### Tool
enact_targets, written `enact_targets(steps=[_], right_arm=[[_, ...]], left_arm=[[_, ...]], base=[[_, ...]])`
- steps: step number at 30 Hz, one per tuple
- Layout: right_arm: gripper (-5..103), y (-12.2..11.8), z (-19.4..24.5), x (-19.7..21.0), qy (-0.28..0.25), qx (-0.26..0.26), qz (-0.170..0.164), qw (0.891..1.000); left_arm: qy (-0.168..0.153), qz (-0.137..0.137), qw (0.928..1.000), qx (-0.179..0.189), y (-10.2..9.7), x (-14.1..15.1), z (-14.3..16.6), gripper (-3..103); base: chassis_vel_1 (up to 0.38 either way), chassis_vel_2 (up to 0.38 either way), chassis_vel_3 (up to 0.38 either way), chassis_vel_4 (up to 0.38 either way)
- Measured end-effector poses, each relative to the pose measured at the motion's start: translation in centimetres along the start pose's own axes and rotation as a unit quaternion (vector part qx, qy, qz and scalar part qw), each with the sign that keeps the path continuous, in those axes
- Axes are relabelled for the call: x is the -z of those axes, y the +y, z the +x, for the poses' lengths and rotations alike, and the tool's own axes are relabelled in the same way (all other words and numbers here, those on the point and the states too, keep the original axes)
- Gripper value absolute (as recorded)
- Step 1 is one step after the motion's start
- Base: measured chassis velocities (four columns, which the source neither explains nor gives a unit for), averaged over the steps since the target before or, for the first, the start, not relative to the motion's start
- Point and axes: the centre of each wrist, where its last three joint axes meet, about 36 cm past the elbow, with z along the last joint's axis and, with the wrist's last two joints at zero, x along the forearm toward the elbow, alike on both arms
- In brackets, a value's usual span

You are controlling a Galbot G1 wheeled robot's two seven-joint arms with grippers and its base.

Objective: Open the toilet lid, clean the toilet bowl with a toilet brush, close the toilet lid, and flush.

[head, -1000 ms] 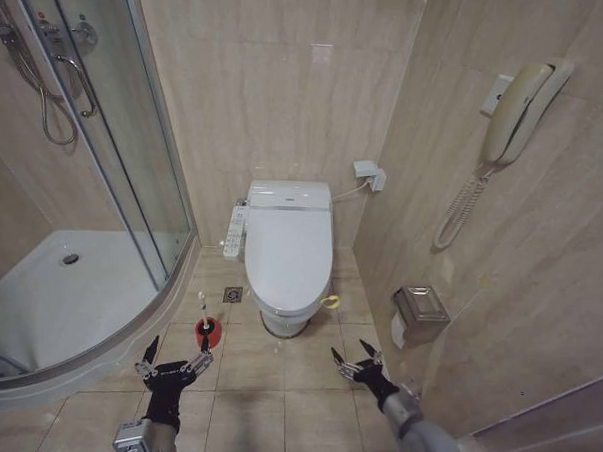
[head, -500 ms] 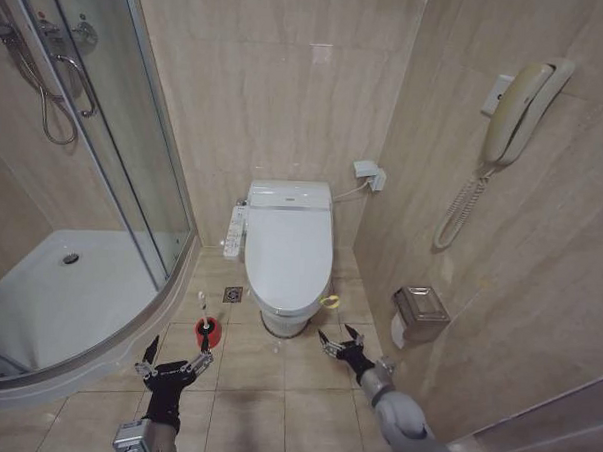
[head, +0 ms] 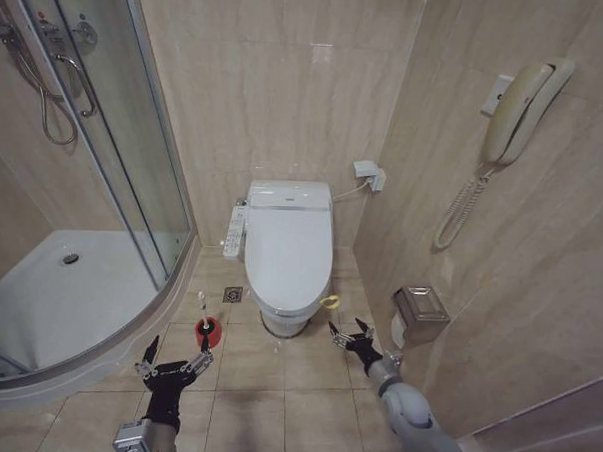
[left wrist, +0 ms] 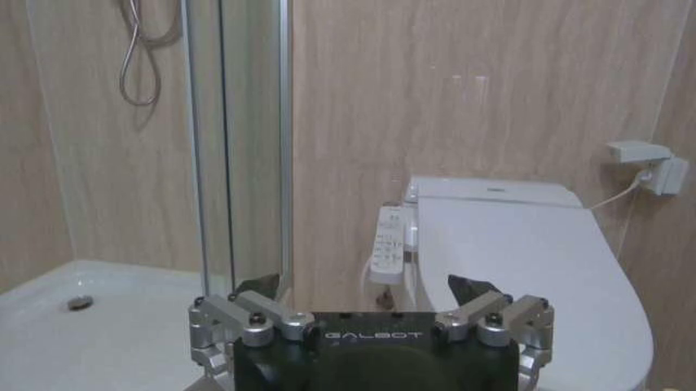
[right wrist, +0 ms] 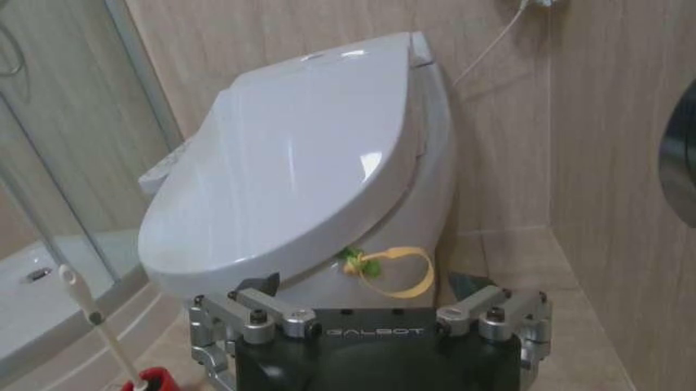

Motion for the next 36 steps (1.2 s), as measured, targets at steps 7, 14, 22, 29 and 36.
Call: enact_targets(steps=[7,14,22,29,36], right_arm=[[100,0.3,0.2,-0.1,0.006,0.003,-0.005,1.000],[96,0.8,0.0,-0.5,0.007,0.008,-0.011,1.000],[100,-0.1,-0.1,-0.5,0.000,0.016,-0.012,1.000],[100,-0.5,0.2,-0.3,-0.004,-0.015,0.003,1.000],[100,-2.0,0.8,-0.1,-0.004,-0.020,0.021,1.000]], left_arm=[[0.000,0.000,1.0000,0.000,0.0,0.0,0.0,100],[0.000,0.000,1.0000,0.000,0.0,0.0,0.0,100],[0.000,0.000,1.0000,0.000,0.0,0.0,0.0,100],[0.000,0.000,1.0000,0.000,0.0,0.0,0.0,100],[0.000,0.000,1.0000,0.000,0.0,0.0,0.0,100]], base=[[0.000,0.000,0.000,0.000],[0.000,0.000,0.000,0.000],[-0.075,0.075,0.083,-0.082],[-0.117,0.131,0.124,-0.113],[-0.059,0.030,0.038,-0.036]])
